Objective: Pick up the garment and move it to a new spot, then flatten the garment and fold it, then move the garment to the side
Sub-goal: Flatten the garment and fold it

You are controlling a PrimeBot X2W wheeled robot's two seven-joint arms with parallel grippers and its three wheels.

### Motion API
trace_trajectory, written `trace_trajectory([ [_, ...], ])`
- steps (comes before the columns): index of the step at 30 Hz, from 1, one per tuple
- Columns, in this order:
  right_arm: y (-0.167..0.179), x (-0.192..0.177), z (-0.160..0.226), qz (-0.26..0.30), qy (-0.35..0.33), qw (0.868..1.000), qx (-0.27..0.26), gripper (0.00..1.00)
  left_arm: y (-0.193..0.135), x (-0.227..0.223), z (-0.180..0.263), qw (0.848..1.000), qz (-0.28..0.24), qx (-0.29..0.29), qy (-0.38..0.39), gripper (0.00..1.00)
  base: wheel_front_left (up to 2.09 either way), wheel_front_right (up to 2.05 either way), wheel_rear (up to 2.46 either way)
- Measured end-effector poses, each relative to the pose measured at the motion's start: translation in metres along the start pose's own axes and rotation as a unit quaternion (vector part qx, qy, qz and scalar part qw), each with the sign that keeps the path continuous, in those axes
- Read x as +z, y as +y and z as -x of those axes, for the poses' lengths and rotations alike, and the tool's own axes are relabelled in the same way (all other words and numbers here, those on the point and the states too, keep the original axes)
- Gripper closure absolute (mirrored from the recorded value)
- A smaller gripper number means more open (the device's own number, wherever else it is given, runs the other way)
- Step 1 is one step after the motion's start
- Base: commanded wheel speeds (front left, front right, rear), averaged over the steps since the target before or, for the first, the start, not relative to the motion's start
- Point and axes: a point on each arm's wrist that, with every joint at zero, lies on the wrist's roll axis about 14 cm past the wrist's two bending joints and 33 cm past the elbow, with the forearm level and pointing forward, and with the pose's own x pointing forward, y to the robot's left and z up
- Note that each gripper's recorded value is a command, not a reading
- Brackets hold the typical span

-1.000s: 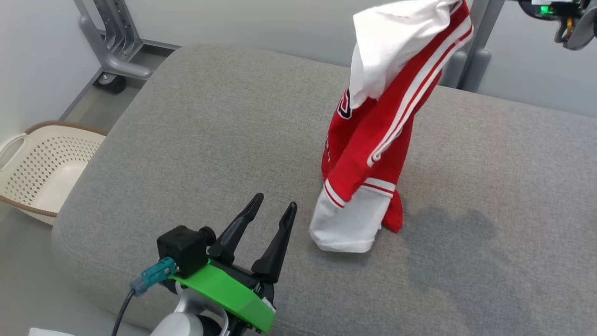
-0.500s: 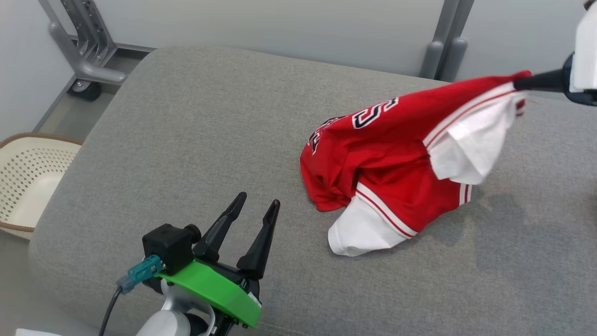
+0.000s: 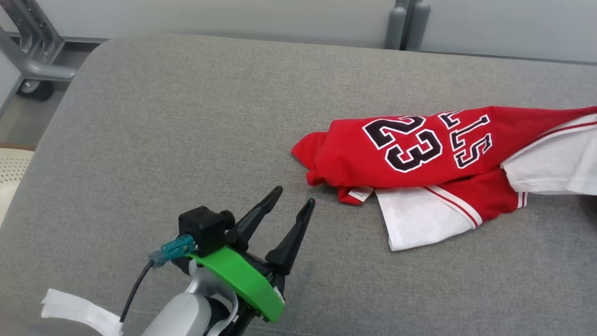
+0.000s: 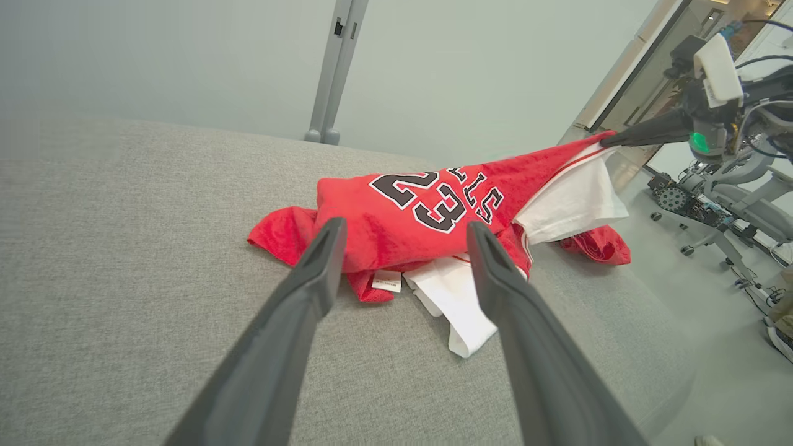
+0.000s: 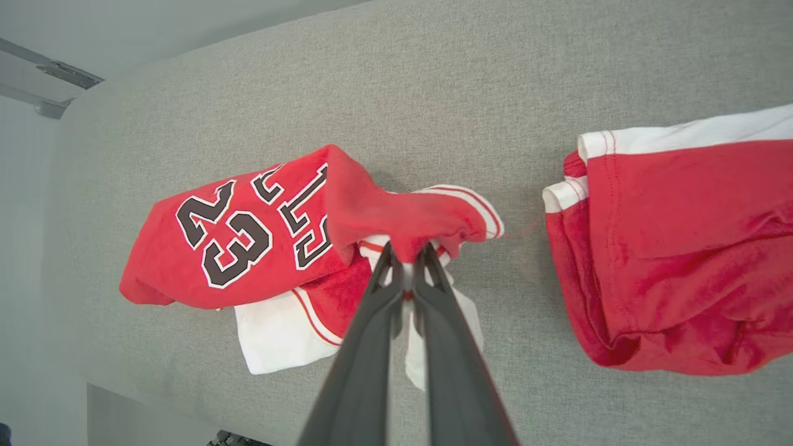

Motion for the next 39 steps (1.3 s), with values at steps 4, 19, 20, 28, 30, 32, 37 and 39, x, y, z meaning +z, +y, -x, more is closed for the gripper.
trace_trajectory([
  [4, 0.0, -0.025, -0.024, -0.039, 0.001, 0.999, 0.022, 1.0, -0.003, -0.026, -0.012, 0.999, 0.006, -0.021, 0.046, 0.0, 0.0, 0.0, 0.0],
  [19, -0.004, -0.045, -0.049, -0.089, -0.087, 0.991, 0.039, 0.67, 0.026, -0.095, -0.064, 0.987, 0.019, -0.027, 0.159, 0.0, 0.0, 0.0, 0.0],
  [20, -0.005, -0.045, -0.049, -0.088, -0.094, 0.991, 0.038, 0.53, 0.03, -0.099, -0.067, 0.986, 0.014, -0.026, 0.167, 0.0, 0.0, 0.0, 0.0],
  [28, -0.016, -0.042, -0.043, -0.094, -0.16, 0.982, 0.026, 0.0, 0.035, -0.14, -0.081, 0.976, 0.021, -0.034, 0.216, 0.0, 0.0, 0.0, 0.0],
  [30, -0.024, -0.045, -0.04, -0.105, -0.172, 0.979, 0.018, 0.0, 0.033, -0.142, -0.087, 0.977, 0.024, -0.033, 0.211, 0.0, 0.0, 0.0, 0.0],
  [32, -0.034, -0.056, -0.037, -0.117, -0.174, 0.978, 0.005, 0.0, 0.022, -0.151, -0.086, 0.973, 0.033, -0.044, 0.226, 0.0, 0.0, 0.0, 0.0],
  [37, -0.032, -0.067, -0.035, -0.122, -0.179, 0.976, 0.008, 0.0, 0.014, -0.168, -0.08, 0.965, 0.023, -0.053, 0.256, 0.0, 0.0, 0.0, 0.0],
  [39, -0.027, -0.064, -0.033, -0.123, -0.19, 0.974, 0.016, 0.0, 0.019, -0.171, -0.08, 0.965, 0.02, -0.044, 0.259, 0.0, 0.0, 0.0, 0.0],
])
